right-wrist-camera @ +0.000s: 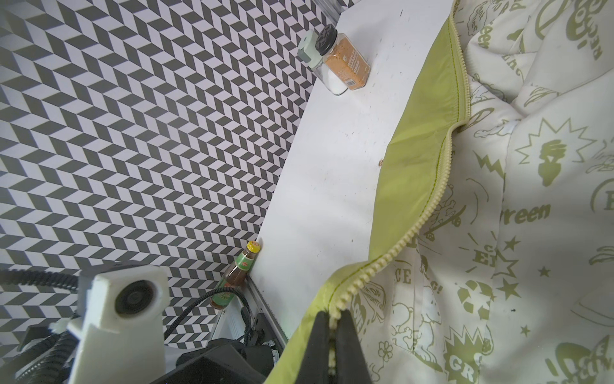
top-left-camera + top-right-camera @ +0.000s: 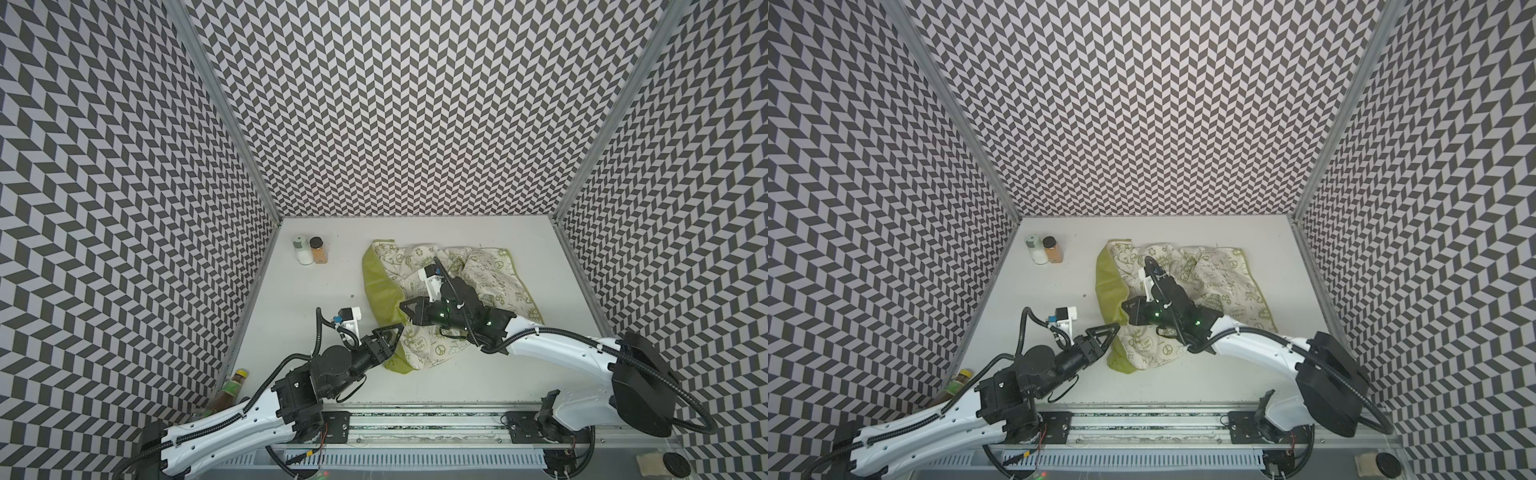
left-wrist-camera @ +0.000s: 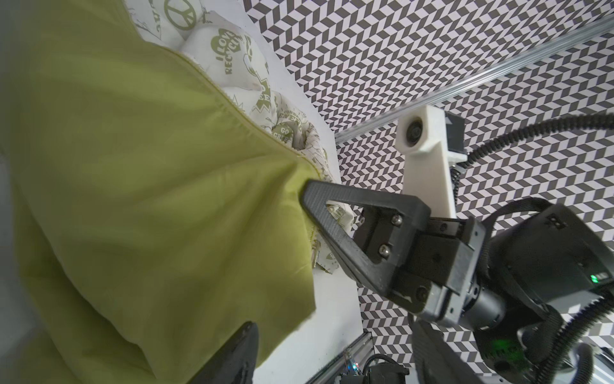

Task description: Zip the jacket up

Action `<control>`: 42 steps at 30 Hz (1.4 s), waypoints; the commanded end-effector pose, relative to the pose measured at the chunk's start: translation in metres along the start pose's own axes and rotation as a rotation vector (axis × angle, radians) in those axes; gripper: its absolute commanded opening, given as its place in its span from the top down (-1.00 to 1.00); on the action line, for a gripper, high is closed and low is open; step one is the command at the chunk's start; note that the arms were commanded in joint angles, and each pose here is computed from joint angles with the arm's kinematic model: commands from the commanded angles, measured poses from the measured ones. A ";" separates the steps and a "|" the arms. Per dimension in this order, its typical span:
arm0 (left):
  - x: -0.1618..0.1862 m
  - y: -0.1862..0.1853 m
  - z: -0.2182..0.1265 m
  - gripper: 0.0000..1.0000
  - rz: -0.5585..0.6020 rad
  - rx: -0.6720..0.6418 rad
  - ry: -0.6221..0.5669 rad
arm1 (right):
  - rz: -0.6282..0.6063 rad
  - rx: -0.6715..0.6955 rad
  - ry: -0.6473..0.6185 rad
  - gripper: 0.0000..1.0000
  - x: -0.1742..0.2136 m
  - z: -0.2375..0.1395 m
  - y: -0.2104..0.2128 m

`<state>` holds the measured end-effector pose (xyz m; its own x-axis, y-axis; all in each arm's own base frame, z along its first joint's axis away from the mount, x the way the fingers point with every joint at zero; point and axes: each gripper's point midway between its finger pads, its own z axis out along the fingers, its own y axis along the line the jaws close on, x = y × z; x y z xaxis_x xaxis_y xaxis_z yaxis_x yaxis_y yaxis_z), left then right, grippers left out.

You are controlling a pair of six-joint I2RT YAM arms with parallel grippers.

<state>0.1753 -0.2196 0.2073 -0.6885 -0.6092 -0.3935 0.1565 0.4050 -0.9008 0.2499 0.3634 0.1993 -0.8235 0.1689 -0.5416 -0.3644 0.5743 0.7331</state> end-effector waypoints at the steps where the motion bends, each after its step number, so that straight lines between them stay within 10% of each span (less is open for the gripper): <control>1: -0.011 -0.007 0.001 -0.49 0.038 -0.008 -0.021 | -0.005 -0.025 -0.065 1.00 -0.015 -0.011 0.007; 35: -0.003 -0.003 0.031 -0.32 0.104 0.036 0.136 | -0.037 -0.031 -0.034 1.00 -0.007 -0.018 0.000; 42: 0.007 0.005 0.044 0.01 0.151 -0.045 0.182 | -0.035 -0.043 -0.019 1.00 -0.003 -0.019 0.001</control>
<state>0.1969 -0.2496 0.1782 -0.7964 -0.3981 -0.4553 0.2176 0.5138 -0.8298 0.2434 0.3463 0.2014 -0.8143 0.1502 -0.5606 -0.3899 0.5739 0.7201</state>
